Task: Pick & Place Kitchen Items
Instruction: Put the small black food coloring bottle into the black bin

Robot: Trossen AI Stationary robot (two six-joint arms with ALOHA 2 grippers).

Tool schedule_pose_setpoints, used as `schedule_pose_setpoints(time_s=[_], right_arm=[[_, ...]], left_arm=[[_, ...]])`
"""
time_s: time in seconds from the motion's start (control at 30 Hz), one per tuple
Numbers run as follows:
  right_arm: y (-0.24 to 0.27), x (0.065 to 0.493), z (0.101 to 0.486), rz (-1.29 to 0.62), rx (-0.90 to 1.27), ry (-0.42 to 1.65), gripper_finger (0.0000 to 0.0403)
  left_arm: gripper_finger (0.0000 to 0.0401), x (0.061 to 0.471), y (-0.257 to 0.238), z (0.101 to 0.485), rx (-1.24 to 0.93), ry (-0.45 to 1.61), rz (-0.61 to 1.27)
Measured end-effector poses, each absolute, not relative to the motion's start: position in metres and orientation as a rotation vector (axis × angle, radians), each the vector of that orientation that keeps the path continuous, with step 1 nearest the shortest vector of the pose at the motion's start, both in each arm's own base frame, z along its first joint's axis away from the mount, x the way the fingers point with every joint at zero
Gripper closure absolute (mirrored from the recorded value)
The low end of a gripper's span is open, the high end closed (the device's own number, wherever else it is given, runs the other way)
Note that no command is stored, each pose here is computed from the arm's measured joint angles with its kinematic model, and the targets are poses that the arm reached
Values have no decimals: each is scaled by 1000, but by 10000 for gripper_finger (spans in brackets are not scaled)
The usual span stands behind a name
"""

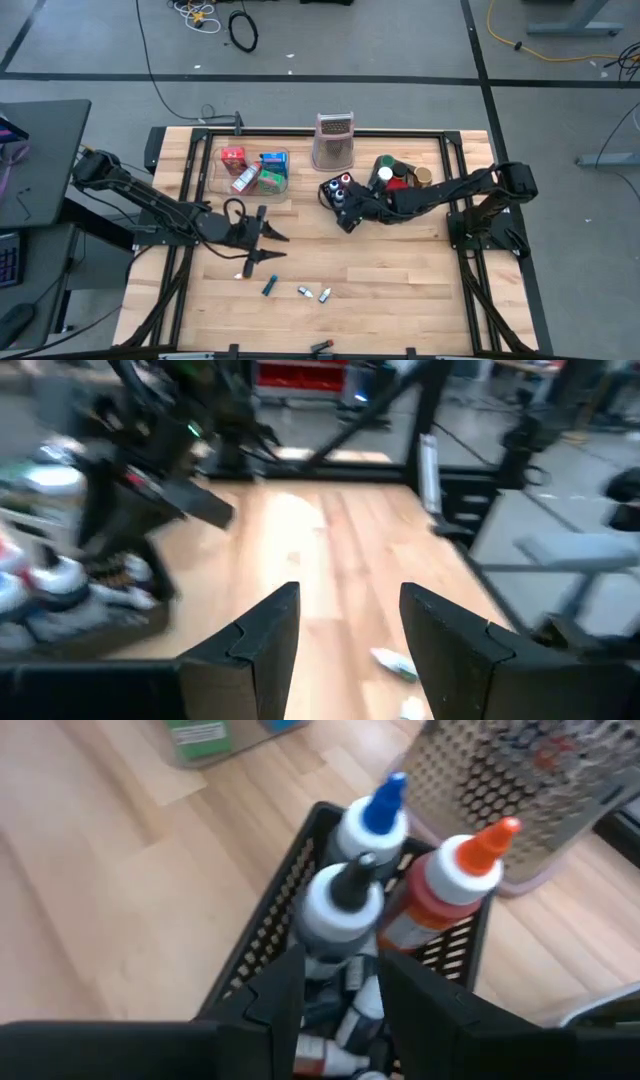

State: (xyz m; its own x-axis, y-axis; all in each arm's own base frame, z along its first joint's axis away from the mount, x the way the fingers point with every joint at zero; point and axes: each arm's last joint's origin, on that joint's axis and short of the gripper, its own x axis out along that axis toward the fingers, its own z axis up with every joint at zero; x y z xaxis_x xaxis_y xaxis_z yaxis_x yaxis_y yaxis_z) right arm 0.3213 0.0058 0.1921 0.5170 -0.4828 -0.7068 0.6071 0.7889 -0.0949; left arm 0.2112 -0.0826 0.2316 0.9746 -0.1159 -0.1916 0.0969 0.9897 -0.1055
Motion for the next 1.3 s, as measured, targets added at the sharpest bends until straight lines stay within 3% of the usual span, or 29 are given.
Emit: schedule_pose_setpoints(time_s=[0.3, 0.73, 1.0, 1.3], right_arm=[[44, 322, 193, -409, 99, 828, 263], [113, 327, 212, 462, -72, 632, 267], [132, 330, 219, 564, -175, 476, 281], [140, 354, 165, 561, -184, 503, 247]], left_arm=[[218, 211, -84, 230, -155, 228, -157], [218, 211, -84, 230, -153, 222, -132], [218, 211, -84, 230, -153, 222, -131], [218, 211, -84, 230, -154, 220, -131]])
